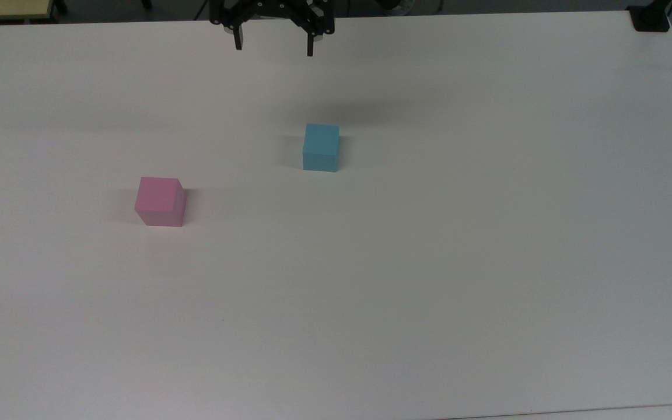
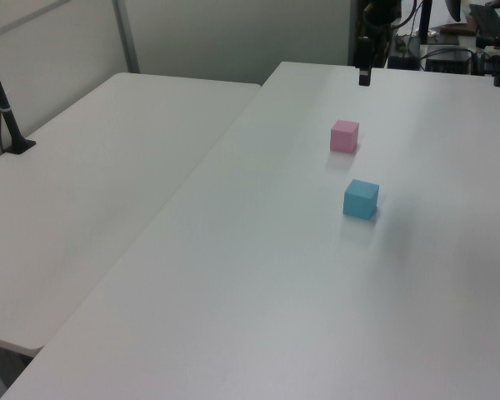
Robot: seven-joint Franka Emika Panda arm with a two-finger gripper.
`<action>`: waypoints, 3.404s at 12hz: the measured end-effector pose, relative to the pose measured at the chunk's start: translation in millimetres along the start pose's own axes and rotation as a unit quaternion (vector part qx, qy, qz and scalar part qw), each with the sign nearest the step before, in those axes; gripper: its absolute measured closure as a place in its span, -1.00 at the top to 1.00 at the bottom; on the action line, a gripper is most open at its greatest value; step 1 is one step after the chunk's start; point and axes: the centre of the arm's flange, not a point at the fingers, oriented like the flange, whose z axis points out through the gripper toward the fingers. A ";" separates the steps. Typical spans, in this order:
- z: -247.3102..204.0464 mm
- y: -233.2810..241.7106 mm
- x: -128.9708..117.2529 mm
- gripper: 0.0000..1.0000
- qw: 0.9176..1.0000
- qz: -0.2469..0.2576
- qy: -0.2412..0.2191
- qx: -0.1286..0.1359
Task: Put blue cube on pink cube
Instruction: 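Move the open gripper down toward the light-blue cube, then close the gripper around the light-blue cube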
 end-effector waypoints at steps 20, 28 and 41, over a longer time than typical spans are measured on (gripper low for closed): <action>14.8 -16.1 -6.7 1.00 0.999 -0.007 -0.047 -0.002; 16.7 -28.8 -14.6 1.00 0.997 -0.019 -0.070 -0.006; 238.0 -84.9 10.7 1.00 0.996 -0.013 -0.091 -0.012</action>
